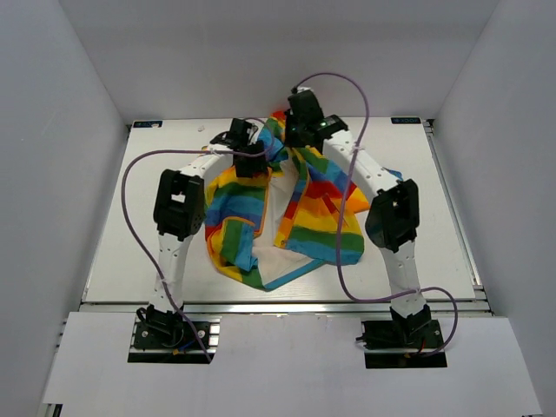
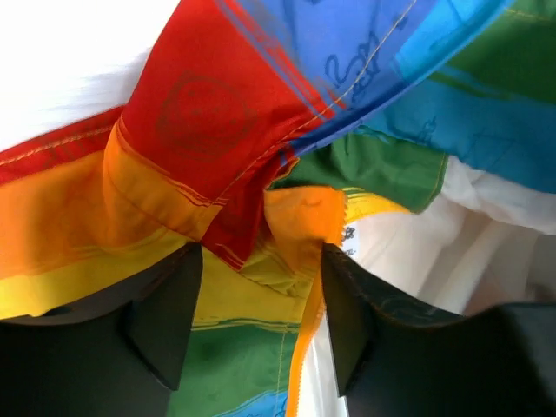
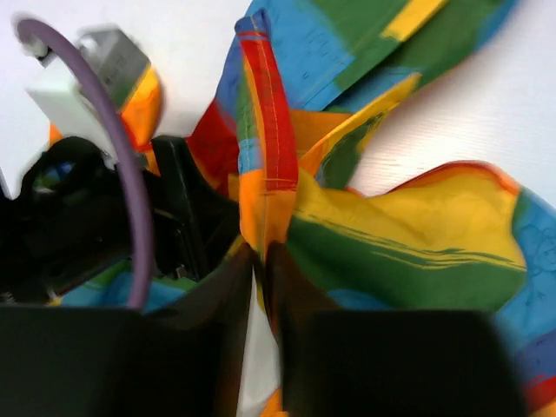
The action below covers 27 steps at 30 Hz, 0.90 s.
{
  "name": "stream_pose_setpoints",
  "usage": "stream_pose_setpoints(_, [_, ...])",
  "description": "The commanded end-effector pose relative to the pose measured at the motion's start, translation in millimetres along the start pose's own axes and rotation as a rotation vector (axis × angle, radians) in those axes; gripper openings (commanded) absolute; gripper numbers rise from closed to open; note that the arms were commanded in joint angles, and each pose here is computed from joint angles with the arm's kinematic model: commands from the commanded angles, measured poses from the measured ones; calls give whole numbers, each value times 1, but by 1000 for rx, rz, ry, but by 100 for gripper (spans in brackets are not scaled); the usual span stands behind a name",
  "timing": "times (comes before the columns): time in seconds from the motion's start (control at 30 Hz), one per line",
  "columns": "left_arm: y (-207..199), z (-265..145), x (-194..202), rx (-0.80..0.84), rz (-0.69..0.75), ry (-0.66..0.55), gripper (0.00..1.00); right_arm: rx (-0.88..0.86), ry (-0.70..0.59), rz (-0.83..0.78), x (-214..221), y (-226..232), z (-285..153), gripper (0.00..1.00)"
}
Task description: Zip up the jacket
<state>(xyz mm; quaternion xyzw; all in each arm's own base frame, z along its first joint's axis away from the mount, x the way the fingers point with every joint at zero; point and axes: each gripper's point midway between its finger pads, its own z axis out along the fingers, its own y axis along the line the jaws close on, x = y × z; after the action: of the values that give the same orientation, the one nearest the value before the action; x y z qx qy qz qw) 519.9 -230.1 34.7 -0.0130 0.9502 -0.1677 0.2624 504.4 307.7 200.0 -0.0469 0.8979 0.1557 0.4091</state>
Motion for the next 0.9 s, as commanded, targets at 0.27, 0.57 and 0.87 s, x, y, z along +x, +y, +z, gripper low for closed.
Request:
stream_pose_setpoints(0.27, [42, -103, -13, -142, -65, -124, 98, -249, 56, -64, 22, 66, -12, 89])
stream_pose_setpoints(0.57, [41, -160, 20, -99, -83, -178, 98, -423, 125, -76, 107, 40, -136, 89])
stream_pose_setpoints(0.87, [55, -179, 48, -116, -99, -209, 98, -756, 346, -190, 226, 121, -156, 89])
